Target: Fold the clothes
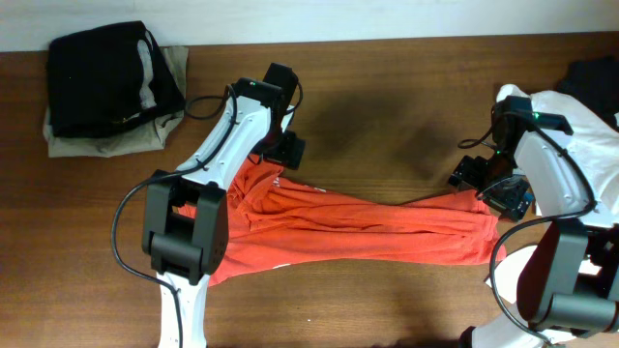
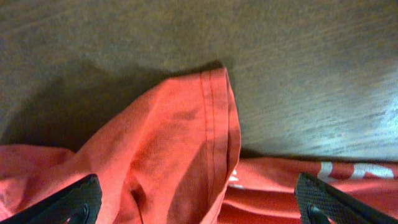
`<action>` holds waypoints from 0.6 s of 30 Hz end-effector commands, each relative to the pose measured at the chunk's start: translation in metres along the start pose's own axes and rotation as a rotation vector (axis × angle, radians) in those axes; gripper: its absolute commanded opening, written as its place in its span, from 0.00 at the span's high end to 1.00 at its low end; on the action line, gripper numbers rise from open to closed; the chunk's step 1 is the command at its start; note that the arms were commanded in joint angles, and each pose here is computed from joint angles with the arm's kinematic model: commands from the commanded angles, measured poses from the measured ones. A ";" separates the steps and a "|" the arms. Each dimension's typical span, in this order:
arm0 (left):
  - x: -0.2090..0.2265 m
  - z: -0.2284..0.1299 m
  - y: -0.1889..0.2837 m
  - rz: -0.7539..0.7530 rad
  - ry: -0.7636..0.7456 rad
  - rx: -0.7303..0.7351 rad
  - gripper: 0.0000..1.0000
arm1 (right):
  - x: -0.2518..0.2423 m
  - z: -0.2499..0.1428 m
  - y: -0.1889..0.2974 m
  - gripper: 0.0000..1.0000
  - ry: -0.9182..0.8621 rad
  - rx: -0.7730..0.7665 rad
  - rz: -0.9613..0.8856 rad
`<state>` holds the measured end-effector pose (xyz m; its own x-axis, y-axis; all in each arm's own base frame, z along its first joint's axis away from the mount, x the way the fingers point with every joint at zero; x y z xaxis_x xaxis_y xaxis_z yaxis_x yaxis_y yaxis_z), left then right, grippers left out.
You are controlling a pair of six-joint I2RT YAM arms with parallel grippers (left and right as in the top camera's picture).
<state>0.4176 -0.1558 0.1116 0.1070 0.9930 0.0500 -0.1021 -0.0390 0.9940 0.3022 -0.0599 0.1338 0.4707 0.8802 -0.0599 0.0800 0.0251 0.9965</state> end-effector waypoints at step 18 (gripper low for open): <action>-0.005 -0.022 -0.037 -0.049 -0.061 0.167 0.16 | -0.003 0.001 0.002 0.01 0.000 -0.022 -0.015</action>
<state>0.4032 -0.1518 0.0835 0.1186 0.9910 0.0628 0.0208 -0.0657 0.9976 0.3036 -0.0603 0.1337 0.4647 0.8835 -0.0587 0.0728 0.0279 0.9970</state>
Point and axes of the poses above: each gripper's point midway between its finger pads, its own y axis back along the fingers, its own x axis along the line the jaws close on, z = x × y, the point moved 6 cm from there along y, back along the fingers, and after that the axes turned 11 degrees about y, right-handed, at the moved point
